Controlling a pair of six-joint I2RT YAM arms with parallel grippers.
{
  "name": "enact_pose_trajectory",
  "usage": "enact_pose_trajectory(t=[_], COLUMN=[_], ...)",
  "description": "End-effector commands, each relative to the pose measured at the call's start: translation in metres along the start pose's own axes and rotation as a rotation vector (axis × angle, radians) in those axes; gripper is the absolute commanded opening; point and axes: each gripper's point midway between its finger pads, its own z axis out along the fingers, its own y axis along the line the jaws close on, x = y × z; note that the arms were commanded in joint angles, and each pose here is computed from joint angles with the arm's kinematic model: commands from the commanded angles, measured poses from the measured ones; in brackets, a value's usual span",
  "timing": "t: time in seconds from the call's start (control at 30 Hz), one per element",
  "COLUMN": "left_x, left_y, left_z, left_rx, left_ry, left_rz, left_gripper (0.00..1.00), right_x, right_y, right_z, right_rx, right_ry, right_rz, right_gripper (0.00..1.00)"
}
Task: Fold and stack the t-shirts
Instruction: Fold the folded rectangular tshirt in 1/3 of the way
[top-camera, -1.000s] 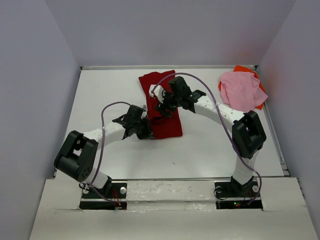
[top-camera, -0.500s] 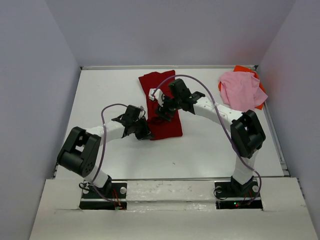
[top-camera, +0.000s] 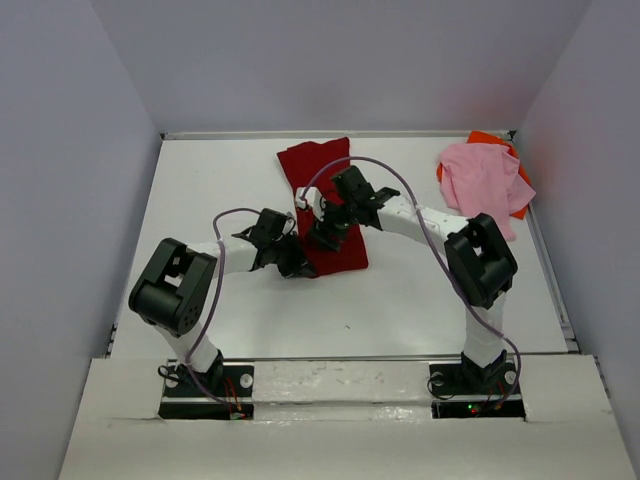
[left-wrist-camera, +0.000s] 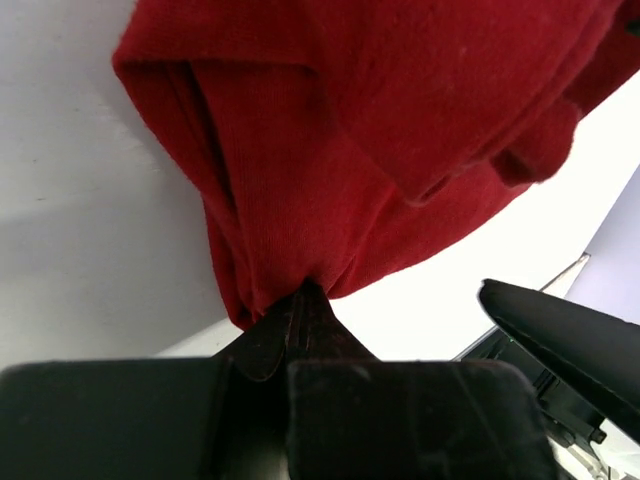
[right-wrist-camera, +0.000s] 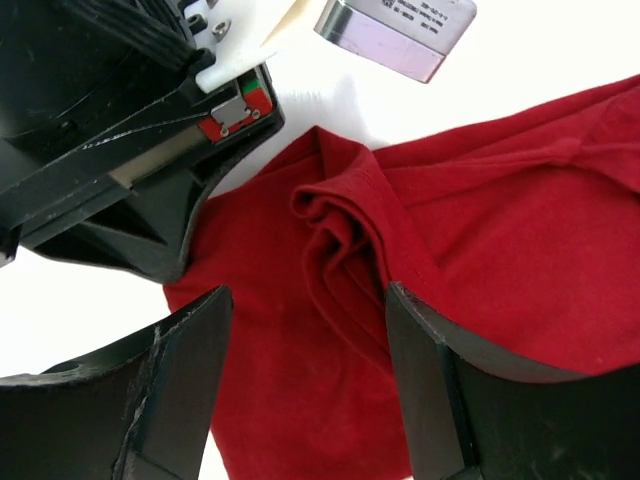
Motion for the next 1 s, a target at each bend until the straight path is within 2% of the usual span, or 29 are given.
enact_pose_trajectory(t=[0.0,0.2,0.27,0.3,0.37,0.4,0.43,0.77,0.97], left_x=[-0.003,0.003,0.005,0.006,0.008,0.009,0.010,0.009,0.008], left_y=[0.018,0.021,0.023,0.024,0.025,0.025,0.025,0.027,0.026], left_z=[0.005,0.000,-0.003,-0.004,-0.006,-0.008,-0.009,-0.011,-0.010], left_rx=[-0.082,-0.084,-0.087,-0.089,-0.089,-0.088,-0.086,-0.096,-0.094], left_ry=[-0.023,-0.018,-0.019,-0.018,-0.015,-0.014,-0.015,-0.010,-0.006], left_rz=[-0.013,-0.018,-0.019,-0.022,-0.023,-0.025,-0.022,-0.027,-0.023], left_gripper=[0.00,0.00,0.00,0.00,0.00,0.00,0.00,0.00,0.00], right_x=[-0.023,-0.023,-0.022,-0.022,-0.015,-0.018,-0.019,-0.044,-0.061], right_y=[-0.008,-0.024,-0.032,-0.034,-0.038,-0.042,-0.043,-0.073,-0.092], right_z=[0.003,0.013,0.020,0.022,0.031,0.033,0.035,0.012,0.015], right_rx=[-0.004,0.015,0.030,0.034,0.037,0.050,0.046,0.118,0.135], right_ry=[-0.058,-0.054,-0.046,-0.044,-0.026,-0.029,-0.034,-0.098,-0.139], right_rz=[-0.031,-0.034,-0.029,-0.023,-0.011,0.010,0.022,0.042,0.038], right_gripper=[0.68,0.67,0.60,0.54,0.29,0.11,0.04,0.01,0.01])
